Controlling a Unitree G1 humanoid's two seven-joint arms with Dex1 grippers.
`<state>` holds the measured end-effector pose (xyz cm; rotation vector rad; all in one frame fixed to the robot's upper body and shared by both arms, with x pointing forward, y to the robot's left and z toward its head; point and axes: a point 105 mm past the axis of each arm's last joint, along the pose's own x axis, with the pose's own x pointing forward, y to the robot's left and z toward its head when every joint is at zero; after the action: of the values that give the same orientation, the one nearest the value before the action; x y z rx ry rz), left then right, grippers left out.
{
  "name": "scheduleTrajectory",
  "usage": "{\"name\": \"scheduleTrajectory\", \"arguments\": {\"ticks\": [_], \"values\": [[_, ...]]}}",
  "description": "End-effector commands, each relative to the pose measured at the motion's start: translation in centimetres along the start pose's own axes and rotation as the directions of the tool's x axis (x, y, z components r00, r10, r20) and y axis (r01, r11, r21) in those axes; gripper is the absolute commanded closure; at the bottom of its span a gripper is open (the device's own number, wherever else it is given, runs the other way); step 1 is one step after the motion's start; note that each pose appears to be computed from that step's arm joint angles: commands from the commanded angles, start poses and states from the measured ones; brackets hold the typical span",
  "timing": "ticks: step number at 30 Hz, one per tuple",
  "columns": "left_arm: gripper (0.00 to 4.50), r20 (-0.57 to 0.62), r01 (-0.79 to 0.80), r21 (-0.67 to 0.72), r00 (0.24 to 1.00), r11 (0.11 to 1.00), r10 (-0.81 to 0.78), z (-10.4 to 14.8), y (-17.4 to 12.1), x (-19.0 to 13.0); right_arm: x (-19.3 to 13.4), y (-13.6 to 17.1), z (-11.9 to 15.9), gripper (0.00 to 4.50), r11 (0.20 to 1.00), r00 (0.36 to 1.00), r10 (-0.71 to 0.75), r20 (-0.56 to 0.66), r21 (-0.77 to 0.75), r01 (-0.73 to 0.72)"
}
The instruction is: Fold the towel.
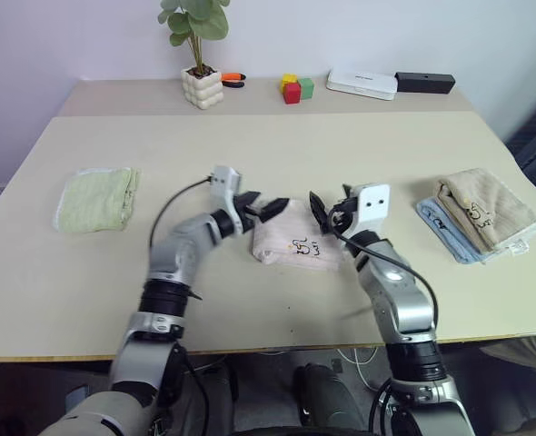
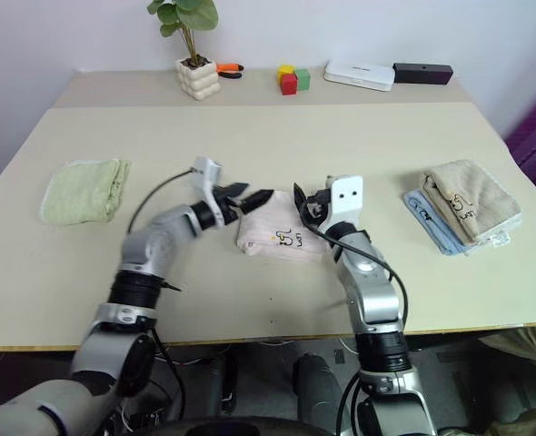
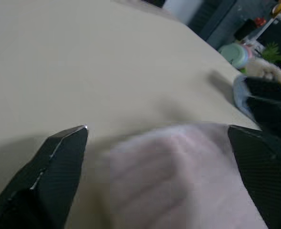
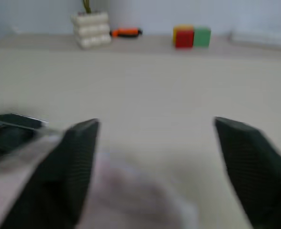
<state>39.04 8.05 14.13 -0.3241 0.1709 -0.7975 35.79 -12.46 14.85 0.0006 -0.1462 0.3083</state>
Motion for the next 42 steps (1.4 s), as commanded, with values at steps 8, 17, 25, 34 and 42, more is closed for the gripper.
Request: {"name": "scheduleTrajectory", "arguments": {"ticks": [8, 17, 25, 34, 42], "values": [[0.0, -0.078, 0.045, -0.281, 0.995, 0.959, -0.07, 2.5, 2.3, -4.1, -0.2, -1.6, 2.1, 0.01, 0.984, 0.994, 0.109, 0.021, -0.145, -0.105], [0.0, -0.236, 0.093, -0.54, 0.938, 0.836, -0.256, -0.5, 0.5, -6.2, -0.3, -1.9, 1.2, 0.01, 0.976, 0.995, 0.102, -0.016, -0.19, -0.103], [0.0, -0.295, 0.07, -0.601, 0.906, 0.796, -0.303, -2.7, 0.2, -4.9, 0.1, -1.4, 1.0, 0.01, 0.976, 0.995, 0.104, -0.011, -0.191, -0.104], [0.0, -0.312, 0.077, -0.67, 0.873, 0.738, -0.374, -4.3, -1.2, -3.5, 0.0, -1.3, 1.1, 0.01, 0.974, 0.995, 0.098, -0.007, -0.204, -0.097], [0.0, -0.288, 0.088, -0.736, 0.857, 0.671, -0.427, -5.1, -2.9, -1.7, 0.0, -1.2, 1.0, 0.01, 0.975, 0.996, 0.094, -0.006, -0.202, -0.093]]}}
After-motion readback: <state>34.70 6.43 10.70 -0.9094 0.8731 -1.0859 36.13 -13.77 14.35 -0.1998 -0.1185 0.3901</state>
